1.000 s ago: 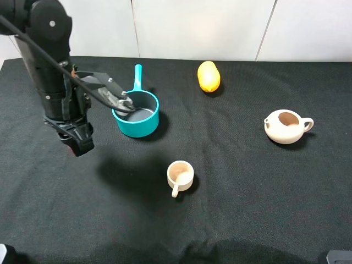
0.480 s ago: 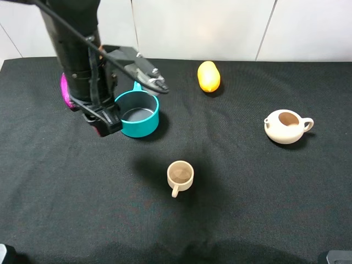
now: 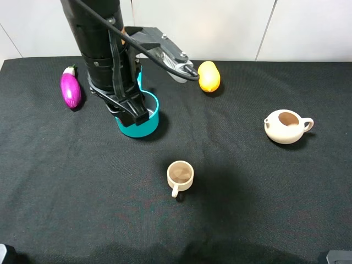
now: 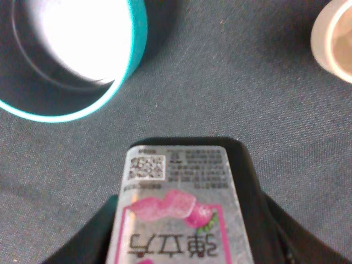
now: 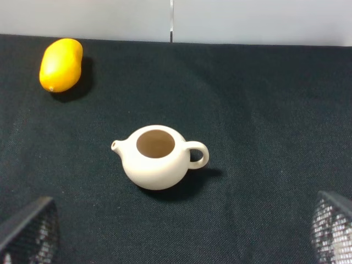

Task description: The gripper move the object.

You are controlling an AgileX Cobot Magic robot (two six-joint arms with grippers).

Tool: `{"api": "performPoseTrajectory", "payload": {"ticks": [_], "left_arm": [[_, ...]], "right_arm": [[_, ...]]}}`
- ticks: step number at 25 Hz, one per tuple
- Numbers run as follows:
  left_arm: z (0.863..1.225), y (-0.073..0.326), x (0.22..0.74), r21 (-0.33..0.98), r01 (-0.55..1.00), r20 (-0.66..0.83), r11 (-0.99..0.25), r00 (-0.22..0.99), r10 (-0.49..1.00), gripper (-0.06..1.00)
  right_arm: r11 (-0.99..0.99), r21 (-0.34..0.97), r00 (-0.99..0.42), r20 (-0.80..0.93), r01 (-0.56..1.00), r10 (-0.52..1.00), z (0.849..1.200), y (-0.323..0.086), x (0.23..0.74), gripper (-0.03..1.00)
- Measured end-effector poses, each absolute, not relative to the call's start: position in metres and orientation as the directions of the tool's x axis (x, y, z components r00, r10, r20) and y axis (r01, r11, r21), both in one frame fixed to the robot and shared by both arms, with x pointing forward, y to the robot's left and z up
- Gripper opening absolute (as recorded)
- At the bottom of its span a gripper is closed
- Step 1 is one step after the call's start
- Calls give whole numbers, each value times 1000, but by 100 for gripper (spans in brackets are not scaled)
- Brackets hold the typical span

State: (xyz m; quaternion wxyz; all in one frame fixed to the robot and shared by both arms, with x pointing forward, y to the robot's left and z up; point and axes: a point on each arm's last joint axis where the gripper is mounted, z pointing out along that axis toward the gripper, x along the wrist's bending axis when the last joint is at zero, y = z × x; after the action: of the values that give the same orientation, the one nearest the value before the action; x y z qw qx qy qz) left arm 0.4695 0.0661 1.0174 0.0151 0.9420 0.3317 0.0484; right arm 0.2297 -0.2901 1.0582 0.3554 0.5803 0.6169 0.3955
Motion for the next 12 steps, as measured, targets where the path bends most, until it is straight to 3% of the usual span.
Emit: {"api": "performPoseTrajectory", "payload": {"ticks": [12], "left_arm": [[1008, 25, 465, 21, 599, 29, -800, 800, 600, 53]], "right_arm": [[14, 900, -74, 20, 435, 997, 1058, -290, 230, 69]]}}
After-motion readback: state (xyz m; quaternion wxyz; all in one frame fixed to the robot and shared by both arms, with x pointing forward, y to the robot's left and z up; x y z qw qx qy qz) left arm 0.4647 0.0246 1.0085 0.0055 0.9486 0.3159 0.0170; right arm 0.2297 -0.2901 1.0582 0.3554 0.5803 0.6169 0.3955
